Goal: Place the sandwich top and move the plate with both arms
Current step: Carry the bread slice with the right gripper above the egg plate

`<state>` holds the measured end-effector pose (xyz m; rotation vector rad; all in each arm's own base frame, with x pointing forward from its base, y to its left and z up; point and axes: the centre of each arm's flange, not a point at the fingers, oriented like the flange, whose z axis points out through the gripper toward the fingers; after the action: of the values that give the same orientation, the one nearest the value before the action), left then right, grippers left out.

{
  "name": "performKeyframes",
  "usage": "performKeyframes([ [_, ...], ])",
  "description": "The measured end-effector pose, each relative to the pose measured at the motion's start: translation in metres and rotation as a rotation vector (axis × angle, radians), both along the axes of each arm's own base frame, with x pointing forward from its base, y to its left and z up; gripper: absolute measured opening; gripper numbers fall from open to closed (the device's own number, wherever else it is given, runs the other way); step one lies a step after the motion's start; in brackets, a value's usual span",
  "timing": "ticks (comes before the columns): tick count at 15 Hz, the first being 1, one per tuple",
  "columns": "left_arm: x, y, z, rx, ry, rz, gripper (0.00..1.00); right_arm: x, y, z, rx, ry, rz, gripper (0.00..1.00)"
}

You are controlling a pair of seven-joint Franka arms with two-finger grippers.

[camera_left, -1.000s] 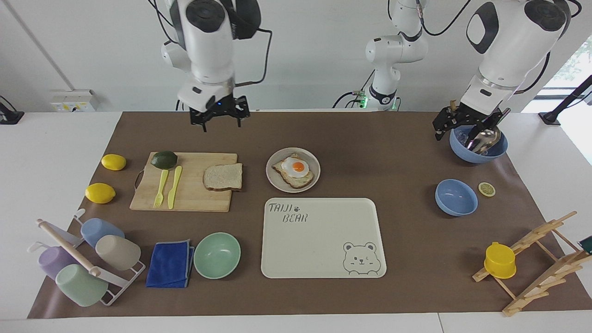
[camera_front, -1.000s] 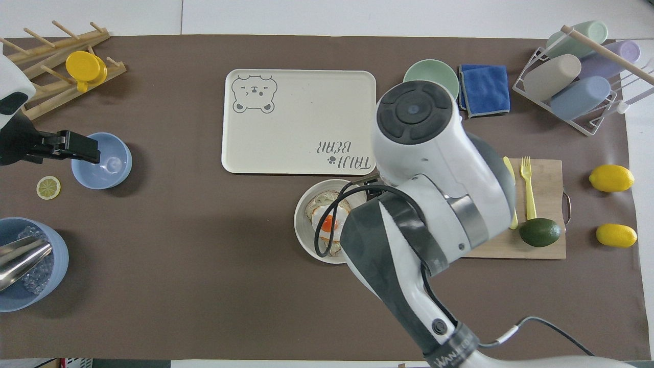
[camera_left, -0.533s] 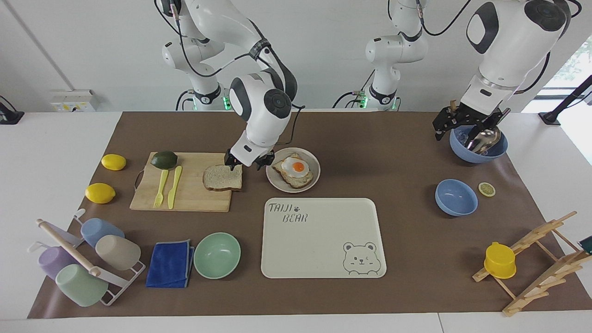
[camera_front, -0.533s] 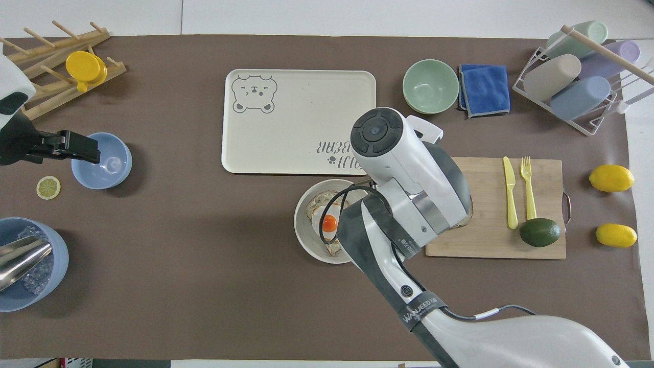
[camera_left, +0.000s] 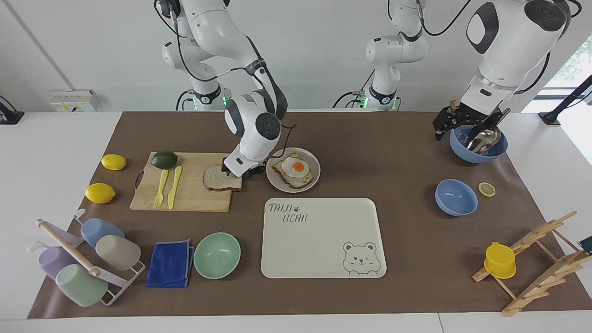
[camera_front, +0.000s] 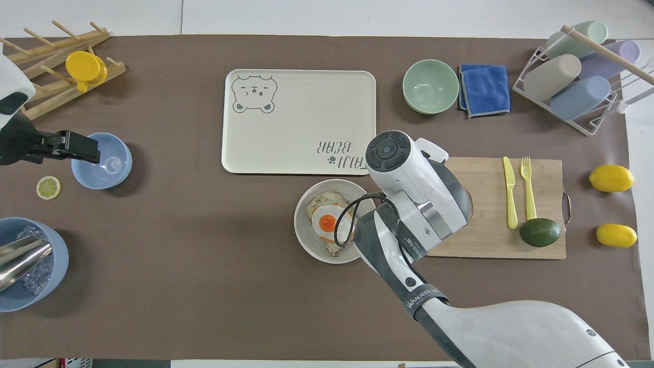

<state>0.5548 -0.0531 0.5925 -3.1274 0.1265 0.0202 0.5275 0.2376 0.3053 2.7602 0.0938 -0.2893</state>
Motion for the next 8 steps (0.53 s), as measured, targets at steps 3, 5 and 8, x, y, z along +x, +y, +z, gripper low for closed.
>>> performKeyframes([
  [3, 0.0000, 0.0000, 0.0000, 0.000, 0.000, 0.000, 1.00, -0.0034, -0.0041, -0.0076, -0.001, 0.007, -0.002, 0.81],
  [5, 0.0000, 0.0000, 0.0000, 0.000, 0.000, 0.000, 1.00, -0.0062, -0.0045, -0.0110, -0.003, 0.013, 0.000, 0.80],
  [8, 0.0000, 0.0000, 0.0000, 0.000, 0.000, 0.000, 1.00, -0.0089, -0.0037, -0.0118, -0.004, 0.016, 0.003, 0.80],
])
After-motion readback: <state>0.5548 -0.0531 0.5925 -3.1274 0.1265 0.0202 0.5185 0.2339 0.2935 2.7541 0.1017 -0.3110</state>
